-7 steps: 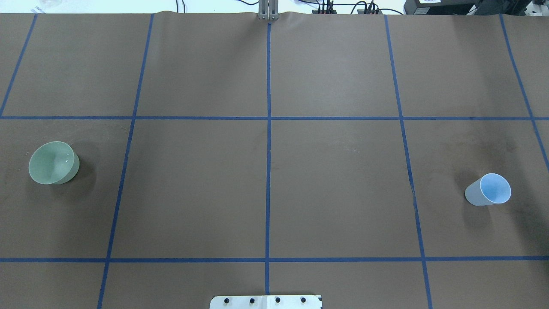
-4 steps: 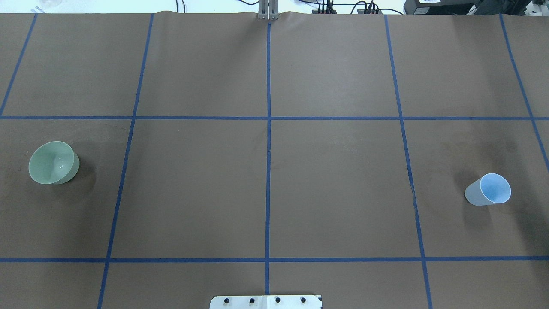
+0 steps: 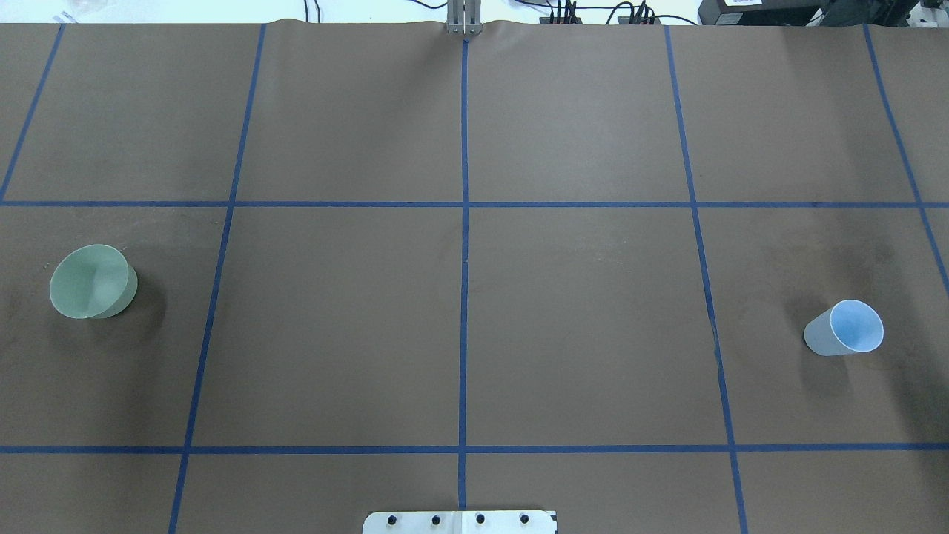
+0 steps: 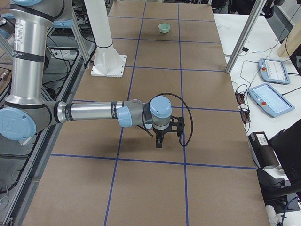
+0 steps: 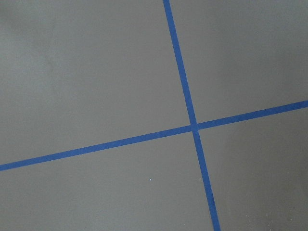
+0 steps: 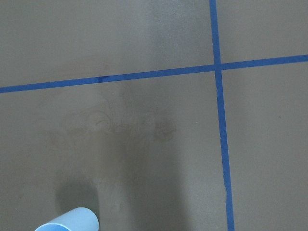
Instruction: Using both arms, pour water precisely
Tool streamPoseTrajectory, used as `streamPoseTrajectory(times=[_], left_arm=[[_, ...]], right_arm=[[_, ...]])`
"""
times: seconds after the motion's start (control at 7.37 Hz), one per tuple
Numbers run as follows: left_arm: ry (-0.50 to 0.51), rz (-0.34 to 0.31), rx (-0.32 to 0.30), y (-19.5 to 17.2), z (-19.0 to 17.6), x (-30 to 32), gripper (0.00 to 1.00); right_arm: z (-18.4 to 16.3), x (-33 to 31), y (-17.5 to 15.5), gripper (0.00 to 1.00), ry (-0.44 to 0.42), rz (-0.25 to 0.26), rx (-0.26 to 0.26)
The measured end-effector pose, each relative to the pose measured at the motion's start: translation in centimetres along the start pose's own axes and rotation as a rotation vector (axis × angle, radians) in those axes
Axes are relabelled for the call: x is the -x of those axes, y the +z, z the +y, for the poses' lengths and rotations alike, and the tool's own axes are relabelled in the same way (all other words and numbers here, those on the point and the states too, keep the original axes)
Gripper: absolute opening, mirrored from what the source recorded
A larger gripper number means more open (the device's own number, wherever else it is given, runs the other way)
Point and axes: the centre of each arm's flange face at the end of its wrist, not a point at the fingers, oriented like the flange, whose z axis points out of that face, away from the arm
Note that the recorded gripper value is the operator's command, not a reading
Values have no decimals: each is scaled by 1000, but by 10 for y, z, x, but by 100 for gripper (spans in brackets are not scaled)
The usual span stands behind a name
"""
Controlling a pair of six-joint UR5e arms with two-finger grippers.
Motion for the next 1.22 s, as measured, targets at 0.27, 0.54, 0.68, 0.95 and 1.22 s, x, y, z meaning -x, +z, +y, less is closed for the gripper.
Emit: streamPoseTrajectory(times=[0.27,0.54,0.68,0.95,1.22], left_arm=[[-65,1,-12,-6,-6,-14,100],[-79,0,-5,-6,-8,-24,100],[-89,-1,8,-4,-6,-24,100],[-99,-2,20,-3,-5,-23,100],[-100,-3,20,-3,-6,-24,100]], right_arm=[[2,-4,6,99,21,47,33],[4,-4,16,99,20,86,62],[6,-5,19,99,31,95,77],[7,-8,20,99,50,96,94],[5,-21,14,99,81,78,85]])
